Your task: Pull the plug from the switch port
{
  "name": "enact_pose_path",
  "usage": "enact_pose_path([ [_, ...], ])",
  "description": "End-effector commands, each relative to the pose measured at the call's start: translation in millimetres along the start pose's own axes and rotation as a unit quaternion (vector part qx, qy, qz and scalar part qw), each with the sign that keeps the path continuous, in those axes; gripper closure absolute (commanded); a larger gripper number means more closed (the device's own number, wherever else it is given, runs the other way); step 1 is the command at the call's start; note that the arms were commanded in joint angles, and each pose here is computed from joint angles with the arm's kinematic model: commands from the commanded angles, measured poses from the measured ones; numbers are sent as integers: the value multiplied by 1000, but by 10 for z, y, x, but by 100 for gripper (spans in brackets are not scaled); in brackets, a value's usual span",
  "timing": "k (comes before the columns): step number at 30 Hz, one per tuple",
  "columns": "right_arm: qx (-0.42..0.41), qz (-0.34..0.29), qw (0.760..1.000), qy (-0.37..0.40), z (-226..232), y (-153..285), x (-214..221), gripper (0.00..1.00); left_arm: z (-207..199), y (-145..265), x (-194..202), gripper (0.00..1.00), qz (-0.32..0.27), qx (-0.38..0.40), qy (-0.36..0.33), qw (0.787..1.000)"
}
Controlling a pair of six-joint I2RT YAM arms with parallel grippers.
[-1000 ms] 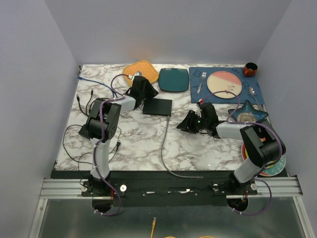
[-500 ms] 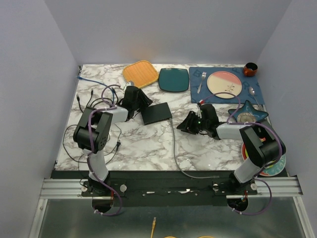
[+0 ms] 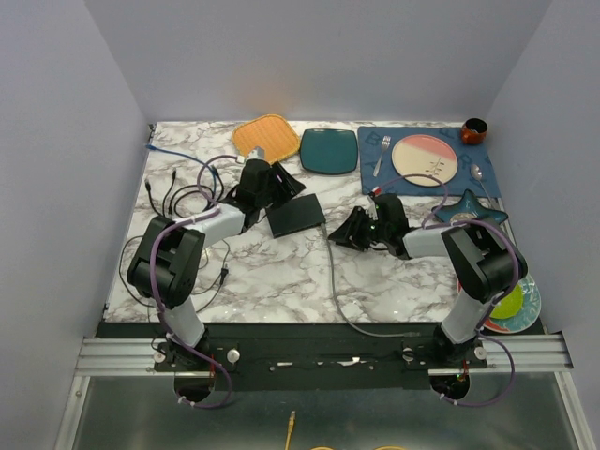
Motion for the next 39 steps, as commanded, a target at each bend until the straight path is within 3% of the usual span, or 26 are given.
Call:
enact_pose_path([
  [1,-40,-11,999,12,204,-123,-199,53,257,-53,398,37,62,-22,23,998],
  [11,-43,-2,999,-8,113,-266,-261,55,580,-124,568,40,82,-72,49,993],
  [36,-79,-19,994,-72,35,-374,-315,64,683,-103,655,40,93,-73,57,991],
  [39,-82,-18,994,-75,24,-383,-305,70,682,-100,655,40,92,-72,58,992],
])
Point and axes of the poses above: each gripper's point midway between its finger pads, its own y axis back along the fingers, its own z axis along the line the jaws close on, x = y × z, the point moved 5 cm from there along y, back along the fingers, and after that the axes turned 3 degrees about -y, right-handed, at the moved point
